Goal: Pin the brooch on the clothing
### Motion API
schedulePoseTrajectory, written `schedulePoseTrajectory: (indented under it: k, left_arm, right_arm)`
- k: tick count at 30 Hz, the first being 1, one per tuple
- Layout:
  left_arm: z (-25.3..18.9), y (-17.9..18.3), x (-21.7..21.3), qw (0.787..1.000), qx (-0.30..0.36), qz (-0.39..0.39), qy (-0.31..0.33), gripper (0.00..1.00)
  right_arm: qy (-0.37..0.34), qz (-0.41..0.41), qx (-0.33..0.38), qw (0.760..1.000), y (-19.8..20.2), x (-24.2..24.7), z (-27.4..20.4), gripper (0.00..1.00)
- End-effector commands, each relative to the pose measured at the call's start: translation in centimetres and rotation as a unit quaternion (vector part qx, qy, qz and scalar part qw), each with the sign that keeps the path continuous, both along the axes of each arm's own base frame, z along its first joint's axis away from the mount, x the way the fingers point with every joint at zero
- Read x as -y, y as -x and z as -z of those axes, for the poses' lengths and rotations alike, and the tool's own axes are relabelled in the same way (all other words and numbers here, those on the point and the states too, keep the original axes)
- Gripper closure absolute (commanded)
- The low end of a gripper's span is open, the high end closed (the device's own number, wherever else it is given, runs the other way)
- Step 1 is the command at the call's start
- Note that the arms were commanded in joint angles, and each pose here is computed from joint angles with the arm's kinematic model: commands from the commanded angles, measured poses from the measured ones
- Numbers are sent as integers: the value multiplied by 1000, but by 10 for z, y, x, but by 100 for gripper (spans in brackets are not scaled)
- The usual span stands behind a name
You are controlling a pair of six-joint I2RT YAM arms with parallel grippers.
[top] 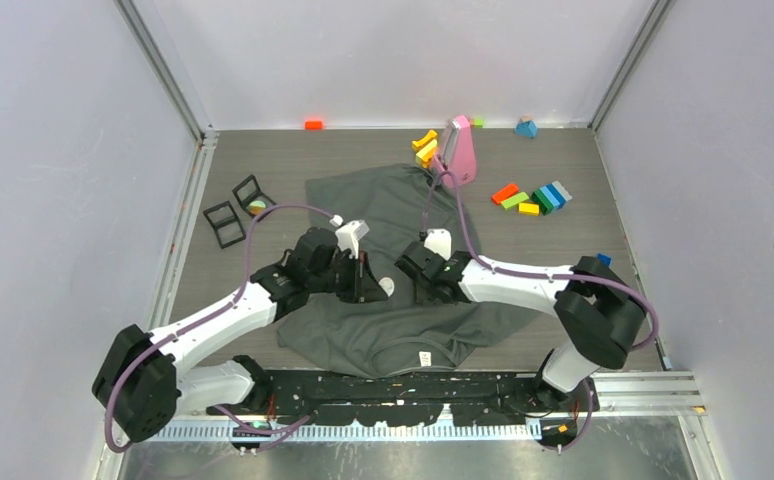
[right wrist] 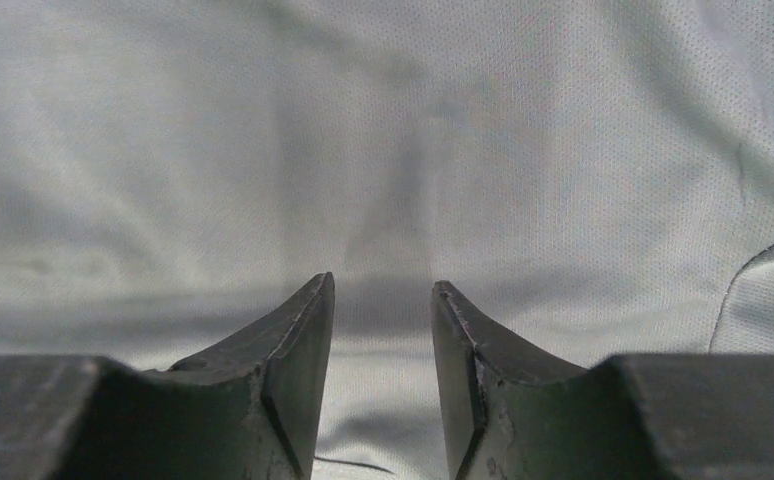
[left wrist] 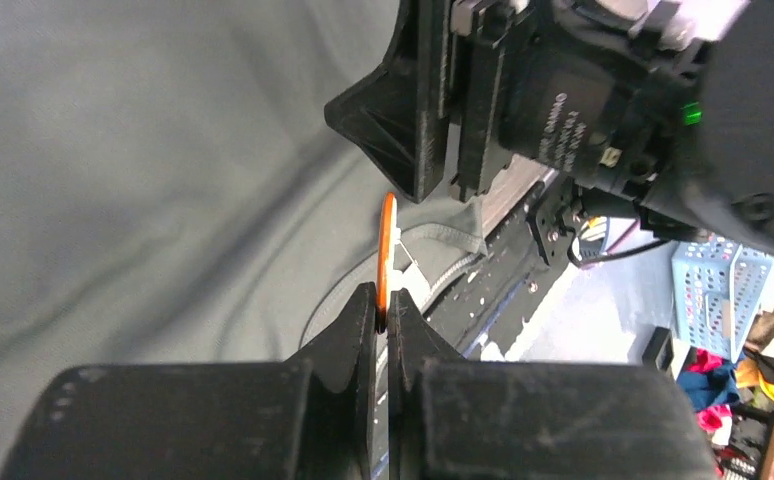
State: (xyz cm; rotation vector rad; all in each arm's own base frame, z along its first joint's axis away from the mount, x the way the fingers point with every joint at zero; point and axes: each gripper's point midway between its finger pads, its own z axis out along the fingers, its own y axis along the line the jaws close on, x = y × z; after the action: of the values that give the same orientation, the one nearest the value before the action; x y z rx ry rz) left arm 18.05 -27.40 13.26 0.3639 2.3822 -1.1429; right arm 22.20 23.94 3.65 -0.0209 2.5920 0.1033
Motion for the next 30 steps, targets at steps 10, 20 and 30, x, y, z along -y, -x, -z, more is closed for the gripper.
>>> schedulePoseTrajectory:
  k: [10, 20, 30]
  left_arm:
    - [-13, -27, 29, 998, 43, -32, 19, 100]
    - [20, -31, -4, 992, 64, -78, -81, 100]
    - [38, -25, 24, 991, 57, -88, -82, 100]
  right_arm:
    - [48, 22, -17, 998, -8, -1, 26, 62]
    - [17, 27, -27, 999, -5, -8, 34, 89]
    - [-57, 17, 30, 998, -9, -12, -14, 100]
